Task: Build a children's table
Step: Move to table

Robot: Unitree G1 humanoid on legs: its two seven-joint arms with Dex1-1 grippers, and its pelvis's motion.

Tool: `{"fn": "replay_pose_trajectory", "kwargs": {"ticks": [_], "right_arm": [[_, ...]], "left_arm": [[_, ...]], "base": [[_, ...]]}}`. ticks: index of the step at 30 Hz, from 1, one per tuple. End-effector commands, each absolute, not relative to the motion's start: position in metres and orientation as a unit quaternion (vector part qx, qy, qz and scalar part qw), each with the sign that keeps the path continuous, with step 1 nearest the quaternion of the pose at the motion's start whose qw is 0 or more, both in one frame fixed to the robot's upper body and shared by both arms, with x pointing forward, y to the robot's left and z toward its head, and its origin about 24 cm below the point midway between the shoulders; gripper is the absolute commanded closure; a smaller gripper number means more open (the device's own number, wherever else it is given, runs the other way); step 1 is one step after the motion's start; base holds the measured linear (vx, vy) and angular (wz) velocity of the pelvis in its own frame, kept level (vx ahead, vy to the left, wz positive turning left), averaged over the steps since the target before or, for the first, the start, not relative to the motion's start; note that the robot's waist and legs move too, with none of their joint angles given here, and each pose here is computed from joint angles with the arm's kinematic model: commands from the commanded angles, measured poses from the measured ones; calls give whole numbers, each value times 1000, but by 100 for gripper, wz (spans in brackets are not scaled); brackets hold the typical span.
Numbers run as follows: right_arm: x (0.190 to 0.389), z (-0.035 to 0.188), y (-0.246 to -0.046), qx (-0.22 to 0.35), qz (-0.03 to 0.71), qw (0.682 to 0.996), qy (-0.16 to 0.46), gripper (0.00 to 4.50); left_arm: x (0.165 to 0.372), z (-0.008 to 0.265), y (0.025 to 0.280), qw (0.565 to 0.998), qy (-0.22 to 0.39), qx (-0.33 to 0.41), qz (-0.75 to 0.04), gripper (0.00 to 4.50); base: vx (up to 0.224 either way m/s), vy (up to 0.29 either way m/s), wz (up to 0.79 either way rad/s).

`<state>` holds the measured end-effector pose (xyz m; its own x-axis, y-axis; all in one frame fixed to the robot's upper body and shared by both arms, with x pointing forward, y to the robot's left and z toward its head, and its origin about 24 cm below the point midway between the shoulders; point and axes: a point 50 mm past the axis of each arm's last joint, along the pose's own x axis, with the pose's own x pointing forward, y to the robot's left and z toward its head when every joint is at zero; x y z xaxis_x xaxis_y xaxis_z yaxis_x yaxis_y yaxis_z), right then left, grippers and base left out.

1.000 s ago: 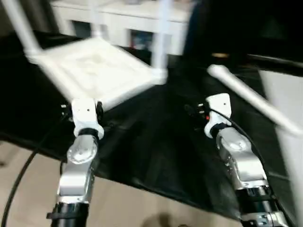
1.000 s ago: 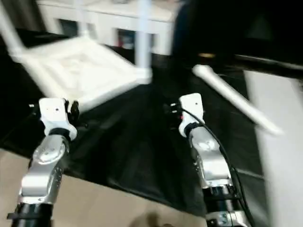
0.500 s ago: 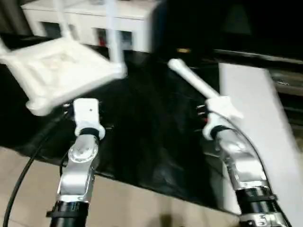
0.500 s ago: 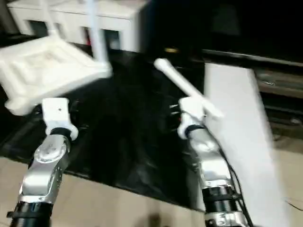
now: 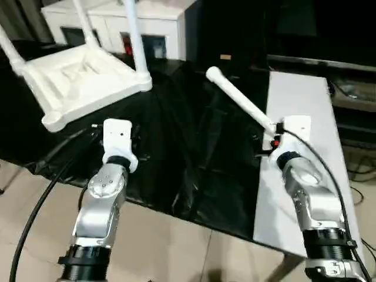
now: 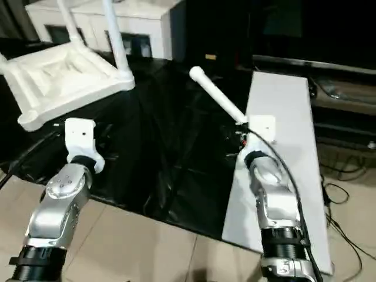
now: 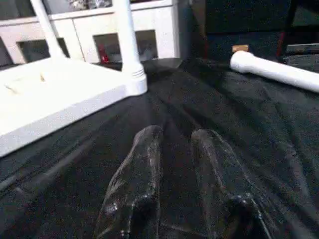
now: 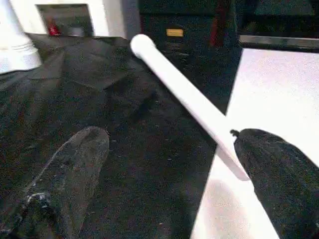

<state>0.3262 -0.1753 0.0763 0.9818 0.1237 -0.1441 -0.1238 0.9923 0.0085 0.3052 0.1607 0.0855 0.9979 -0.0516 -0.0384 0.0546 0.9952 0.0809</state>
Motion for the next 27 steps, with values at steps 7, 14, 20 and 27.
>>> {"fn": "replay_pose_trajectory", "kwargs": {"ticks": [7, 14, 20, 27], "right_arm": [[328, 78, -162, -5, 98, 993, 71, 2], [328, 78, -159, -9, 106, 992, 71, 2], [328, 79, -165, -35, 100, 992, 64, 2], [336, 91, -197, -12, 81, 996, 42, 2]], "left_arm": [[307, 88, 166, 999, 16, 38, -25, 327], [306, 88, 167, 999, 14, 36, -25, 327], [303, 86, 163, 998, 18, 33, -44, 327], [293, 74, 154, 986, 57, 62, -141, 327]], "base": [[118, -110, 9], [189, 9, 11], [107, -39, -2], [52, -8, -6]]}}
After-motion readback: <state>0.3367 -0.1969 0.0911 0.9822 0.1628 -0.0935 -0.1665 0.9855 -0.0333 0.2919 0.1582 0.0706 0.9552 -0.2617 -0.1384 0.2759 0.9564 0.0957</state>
